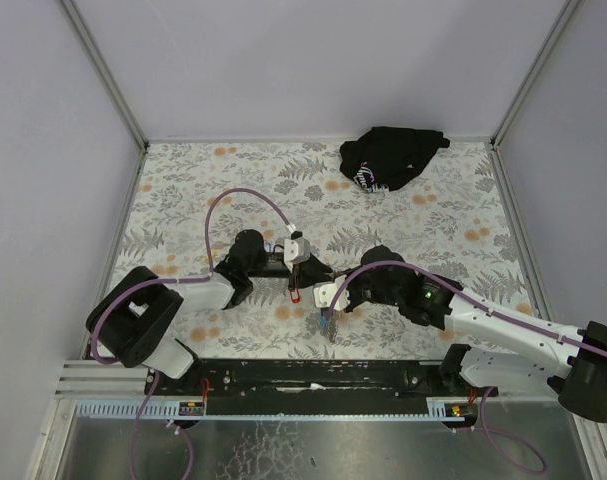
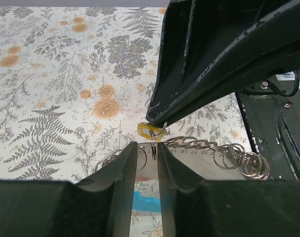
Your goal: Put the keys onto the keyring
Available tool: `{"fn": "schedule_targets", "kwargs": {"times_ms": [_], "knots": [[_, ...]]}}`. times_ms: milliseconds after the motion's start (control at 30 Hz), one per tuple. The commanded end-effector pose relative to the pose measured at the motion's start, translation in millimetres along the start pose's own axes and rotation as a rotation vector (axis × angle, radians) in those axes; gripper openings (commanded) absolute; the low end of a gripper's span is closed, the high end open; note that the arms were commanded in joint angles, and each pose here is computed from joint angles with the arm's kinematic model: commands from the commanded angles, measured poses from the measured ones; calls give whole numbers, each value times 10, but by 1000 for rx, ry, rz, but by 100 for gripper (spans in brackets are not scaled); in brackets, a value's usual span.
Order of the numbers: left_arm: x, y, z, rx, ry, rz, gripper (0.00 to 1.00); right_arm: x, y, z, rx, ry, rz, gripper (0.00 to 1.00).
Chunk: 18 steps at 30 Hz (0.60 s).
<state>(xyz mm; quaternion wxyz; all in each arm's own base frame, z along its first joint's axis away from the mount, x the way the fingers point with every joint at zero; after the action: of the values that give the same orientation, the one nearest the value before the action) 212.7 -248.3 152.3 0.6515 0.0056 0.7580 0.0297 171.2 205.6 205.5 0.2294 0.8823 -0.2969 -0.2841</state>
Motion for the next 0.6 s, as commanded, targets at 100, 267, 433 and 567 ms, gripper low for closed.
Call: {"fn": "schedule_targets", "kwargs": {"times_ms": [100,267,433,567], "knots": [[-187,-70,-24,34,-59,-38,21,-175,89,-280,94,30,-71,0],[-191,-80,-33,35,-61,-40,17,-176,91,-271,90,30,-72,0],[-167,-65,-22,8,-60,-35,0,-152,149,-259,99,19,-52,0],[-163,-42,28,-45,-36,-48,0,-81,245,-192,128,1,-11,0]]}}
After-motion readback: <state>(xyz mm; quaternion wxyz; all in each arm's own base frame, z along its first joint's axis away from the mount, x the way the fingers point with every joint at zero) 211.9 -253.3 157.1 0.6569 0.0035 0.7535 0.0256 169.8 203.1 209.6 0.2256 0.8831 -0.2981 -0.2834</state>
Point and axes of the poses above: each gripper's point midway between its finger pads, its own y axis back along the fingers, its own z axis along the line the jaws close on, x = y × z, the point moved 8 cm from there along y, back along the fingers, and after that the axes turned 9 degrees about y, right-handed, at the moved point
